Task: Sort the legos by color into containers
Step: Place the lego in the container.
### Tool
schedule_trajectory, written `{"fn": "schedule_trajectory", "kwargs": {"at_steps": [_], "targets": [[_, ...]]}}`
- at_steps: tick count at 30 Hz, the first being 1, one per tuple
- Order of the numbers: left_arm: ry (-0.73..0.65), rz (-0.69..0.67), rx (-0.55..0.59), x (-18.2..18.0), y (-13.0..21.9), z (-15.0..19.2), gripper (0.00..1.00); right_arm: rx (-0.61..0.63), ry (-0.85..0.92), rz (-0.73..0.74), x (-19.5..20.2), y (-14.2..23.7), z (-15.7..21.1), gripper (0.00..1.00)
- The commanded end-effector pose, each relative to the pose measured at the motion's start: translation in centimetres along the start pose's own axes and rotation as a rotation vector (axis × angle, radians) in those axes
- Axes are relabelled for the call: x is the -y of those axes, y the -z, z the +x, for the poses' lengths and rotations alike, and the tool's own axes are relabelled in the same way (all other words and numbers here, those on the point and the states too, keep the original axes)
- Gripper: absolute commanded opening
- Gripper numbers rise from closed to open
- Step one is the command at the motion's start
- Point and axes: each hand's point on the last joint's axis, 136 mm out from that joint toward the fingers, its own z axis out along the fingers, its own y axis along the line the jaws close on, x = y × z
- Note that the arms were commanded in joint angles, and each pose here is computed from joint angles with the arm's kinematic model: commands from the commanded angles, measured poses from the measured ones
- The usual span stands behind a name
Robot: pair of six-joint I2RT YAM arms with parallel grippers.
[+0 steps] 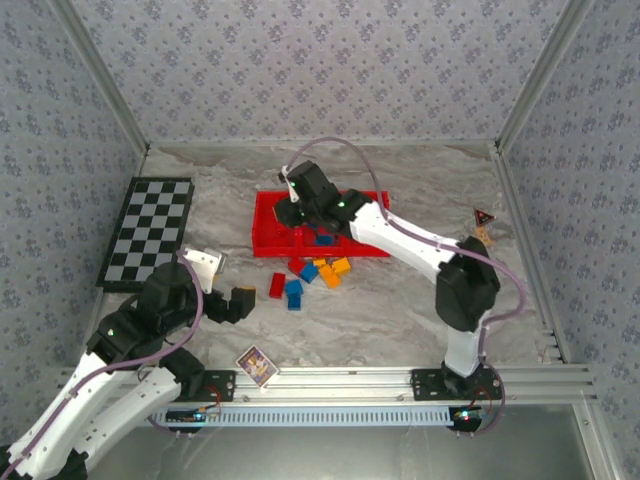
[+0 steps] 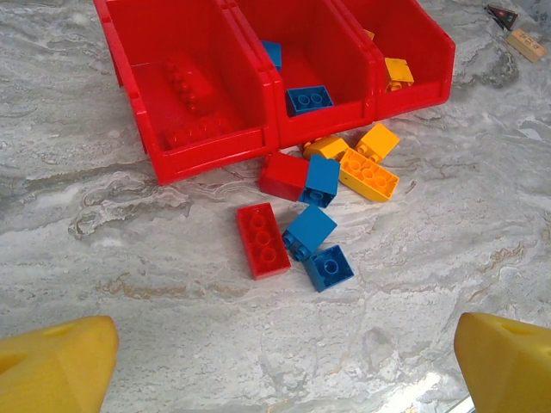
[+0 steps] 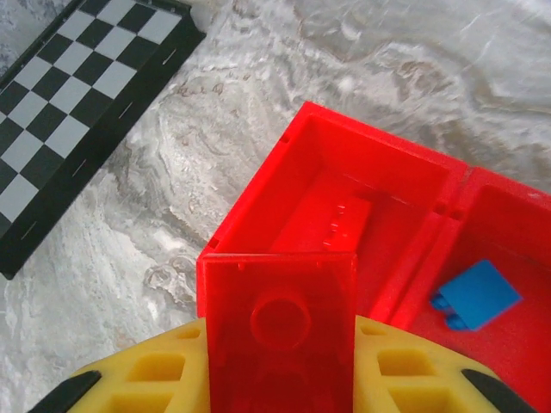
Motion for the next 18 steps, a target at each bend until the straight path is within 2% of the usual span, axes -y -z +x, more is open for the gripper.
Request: {"fn": "schedule_trajectory", "kwargs": {"at_steps": [1, 7, 13, 15, 18], "targets": [[-0.003, 0.009, 0.020, 0.1, 0.2, -0.3, 1.00, -0.049, -0.065, -0.086, -0.4, -1.6, -0.9, 0.24], [-0.004, 0.011, 0.023, 0.1, 0.2, -0.3, 1.00, -0.109, -0.120, -0.139, -0.1, -5.9, -0.3, 0.27], [-0.003, 0.012, 0.024, 0.1, 0.2, -0.3, 1.00, -0.152, -0.146, -0.155, 0.2, -8.0, 0.4, 0.37], [-0.004, 0.011, 0.022, 0.1, 0.2, -0.3, 1.00, -0.159, -0.156, -0.159, 0.3, -8.4, 0.5, 0.42], [-0.004, 0.010, 0.021, 0.1, 0.2, -0.3, 1.00, -0.161, -0.170, -0.157, 0.5, -8.7, 0.4, 0.58]]}}
